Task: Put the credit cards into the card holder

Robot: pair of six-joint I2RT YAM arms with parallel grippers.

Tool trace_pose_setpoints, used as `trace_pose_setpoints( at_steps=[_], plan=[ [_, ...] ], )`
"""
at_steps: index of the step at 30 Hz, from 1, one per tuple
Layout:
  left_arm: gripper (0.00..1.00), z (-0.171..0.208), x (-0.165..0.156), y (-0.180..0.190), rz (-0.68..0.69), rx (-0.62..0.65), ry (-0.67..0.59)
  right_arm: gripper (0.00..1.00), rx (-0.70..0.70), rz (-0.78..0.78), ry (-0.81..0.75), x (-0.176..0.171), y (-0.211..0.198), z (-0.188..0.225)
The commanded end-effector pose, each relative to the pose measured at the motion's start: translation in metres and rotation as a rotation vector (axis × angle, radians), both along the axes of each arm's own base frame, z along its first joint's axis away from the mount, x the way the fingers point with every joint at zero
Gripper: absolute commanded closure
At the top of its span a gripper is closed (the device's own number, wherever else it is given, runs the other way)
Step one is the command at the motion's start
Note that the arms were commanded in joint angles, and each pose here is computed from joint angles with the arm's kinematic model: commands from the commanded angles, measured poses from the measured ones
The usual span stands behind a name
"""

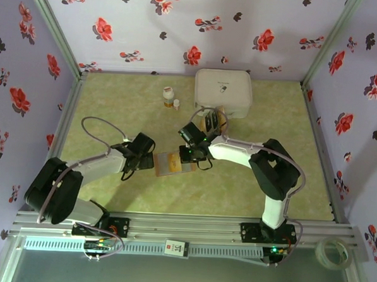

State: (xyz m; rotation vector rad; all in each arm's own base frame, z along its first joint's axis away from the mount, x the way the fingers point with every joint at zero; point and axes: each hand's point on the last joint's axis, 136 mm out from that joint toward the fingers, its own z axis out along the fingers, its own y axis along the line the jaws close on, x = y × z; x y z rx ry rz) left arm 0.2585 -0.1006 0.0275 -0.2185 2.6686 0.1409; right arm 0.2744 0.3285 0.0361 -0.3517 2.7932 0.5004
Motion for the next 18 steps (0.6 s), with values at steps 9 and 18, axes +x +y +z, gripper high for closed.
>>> trace_pose_setpoints(
  at_steps=[9, 18],
  plan=[
    [0.0, -0.01, 0.001, -0.002, -0.018, 0.032, 0.071, 0.9, -0.036, 0.038, 0.015, 0.001, 0.011, -0.008],
    [0.0, -0.015, 0.002, -0.004, -0.026, 0.037, 0.085, 0.9, -0.028, 0.071, 0.027, -0.004, 0.028, -0.011]
  ],
)
